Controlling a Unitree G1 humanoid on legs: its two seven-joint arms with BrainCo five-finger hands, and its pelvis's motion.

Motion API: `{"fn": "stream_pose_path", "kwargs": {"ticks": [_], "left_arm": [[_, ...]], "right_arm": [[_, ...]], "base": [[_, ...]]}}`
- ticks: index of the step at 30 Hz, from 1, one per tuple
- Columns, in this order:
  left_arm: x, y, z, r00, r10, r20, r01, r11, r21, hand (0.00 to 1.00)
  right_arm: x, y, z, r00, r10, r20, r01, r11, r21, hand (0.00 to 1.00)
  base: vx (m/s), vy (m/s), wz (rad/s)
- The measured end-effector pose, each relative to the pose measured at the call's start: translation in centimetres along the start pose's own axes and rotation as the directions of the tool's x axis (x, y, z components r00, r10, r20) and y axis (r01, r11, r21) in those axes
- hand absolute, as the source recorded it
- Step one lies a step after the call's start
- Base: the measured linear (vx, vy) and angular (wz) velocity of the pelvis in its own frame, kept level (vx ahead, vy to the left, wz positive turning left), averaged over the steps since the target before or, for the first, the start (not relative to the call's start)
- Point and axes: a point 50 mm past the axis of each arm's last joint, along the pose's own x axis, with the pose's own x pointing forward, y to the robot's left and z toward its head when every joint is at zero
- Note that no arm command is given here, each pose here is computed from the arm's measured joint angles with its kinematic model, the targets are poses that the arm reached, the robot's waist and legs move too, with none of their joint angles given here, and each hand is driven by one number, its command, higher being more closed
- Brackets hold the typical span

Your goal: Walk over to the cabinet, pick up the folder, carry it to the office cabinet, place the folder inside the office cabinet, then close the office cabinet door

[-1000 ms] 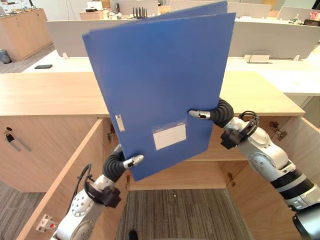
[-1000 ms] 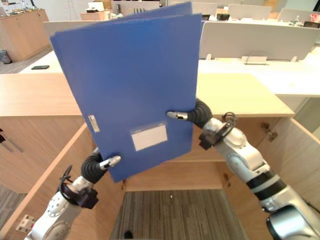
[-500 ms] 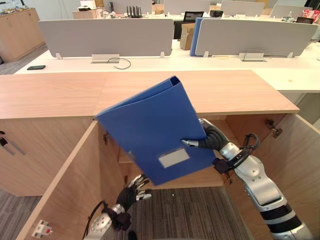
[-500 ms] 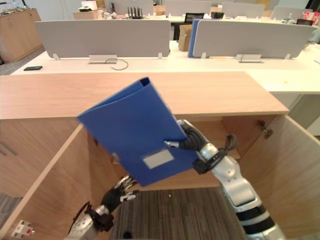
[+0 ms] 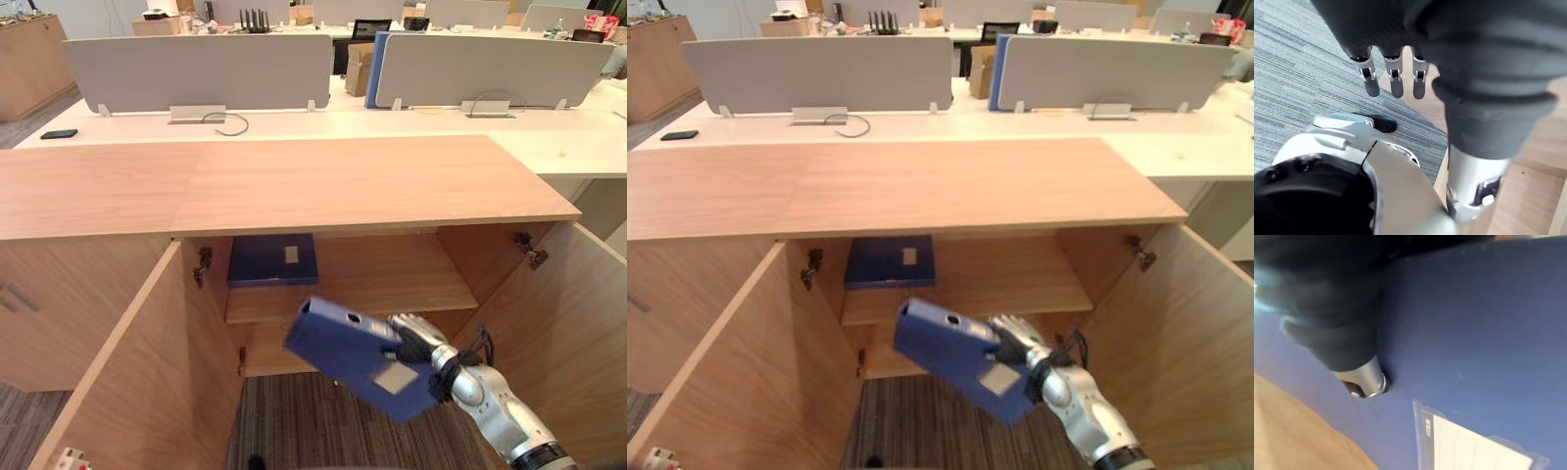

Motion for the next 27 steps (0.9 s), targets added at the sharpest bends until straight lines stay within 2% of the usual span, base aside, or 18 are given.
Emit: {"fn": "stream_pose_path", "kwargs": {"ticks": [3, 7, 10, 11, 12, 14, 16, 18, 22, 24, 25, 27], "left_arm": [[0.2, -0.1, 0.8, 1.000, 0.003, 0.020, -0.004, 1.000, 0.017, 0.00], [0.6, -1.1, 1.9, 0.998, -0.011, 0.056, 0.010, 1.000, 0.011, 0.00], [0.8, -3.0, 2.8, 0.995, -0.041, 0.094, 0.043, 0.999, -0.022, 0.00], [0.9, -3.5, 3.4, 0.993, -0.051, 0.111, 0.055, 0.998, -0.033, 0.00], [1.0, -3.7, 3.7, 0.991, -0.054, 0.122, 0.059, 0.998, -0.036, 0.00], [1.0, -4.2, 4.8, 0.984, -0.063, 0.167, 0.073, 0.996, -0.054, 0.00], [1.0, -4.7, 5.9, 0.976, -0.073, 0.207, 0.088, 0.994, -0.062, 0.00], [1.0, -5.2, 7.0, 0.966, -0.087, 0.245, 0.106, 0.992, -0.067, 0.00], [0.8, -6.0, 8.6, 0.947, -0.105, 0.303, 0.130, 0.989, -0.065, 0.00], [0.8, -6.2, 8.9, 0.943, -0.108, 0.316, 0.136, 0.988, -0.068, 0.00], [0.8, -6.2, 8.9, 0.942, -0.108, 0.316, 0.137, 0.988, -0.071, 0.00], [0.8, -6.4, 9.3, 0.939, -0.108, 0.325, 0.140, 0.987, -0.075, 0.00]], "right_arm": [[0.6, 1.2, -0.9, 0.996, 0.081, -0.038, -0.084, 0.994, -0.067, 1.00], [1.8, -0.8, -2.7, 0.993, 0.047, -0.112, -0.057, 0.995, -0.083, 1.00], [2.6, -5.6, -5.3, 0.961, -0.126, -0.247, 0.148, 0.986, 0.074, 1.00], [2.8, -7.7, -5.9, 0.933, -0.214, -0.289, 0.270, 0.948, 0.170, 1.00], [2.9, -8.6, -6.2, 0.916, -0.256, -0.308, 0.331, 0.917, 0.223, 1.00], [2.9, -10.8, -6.5, 0.843, -0.382, -0.379, 0.530, 0.709, 0.465, 1.00], [3.1, -11.7, -5.9, 0.794, -0.452, -0.406, 0.602, 0.497, 0.625, 1.00], [3.4, -12.6, -4.6, 0.766, -0.506, -0.398, 0.608, 0.366, 0.705, 1.00], [3.5, -15.1, -2.7, 0.714, -0.596, -0.368, 0.585, 0.219, 0.781, 1.00], [2.9, -16.7, -2.8, 0.664, -0.634, -0.397, 0.550, 0.054, 0.834, 1.00], [2.7, -17.2, -2.9, 0.649, -0.643, -0.406, 0.538, 0.011, 0.843, 1.00], [2.1, -19.6, -2.9, 0.598, -0.683, -0.420, 0.439, -0.159, 0.884, 1.00]], "base": [[0.00, 0.002, -0.03], [-0.04, 0.012, -0.08], [-0.07, 0.072, -0.19], [-0.07, 0.104, -0.13], [-0.09, 0.117, -0.15], [-0.13, 0.169, -0.14], [-0.08, 0.142, 0.01], [-0.10, 0.146, 0.03], [-0.07, 0.103, 0.09], [-0.05, 0.096, 0.10], [-0.03, 0.088, 0.14], [-0.04, 0.080, 0.11]]}}
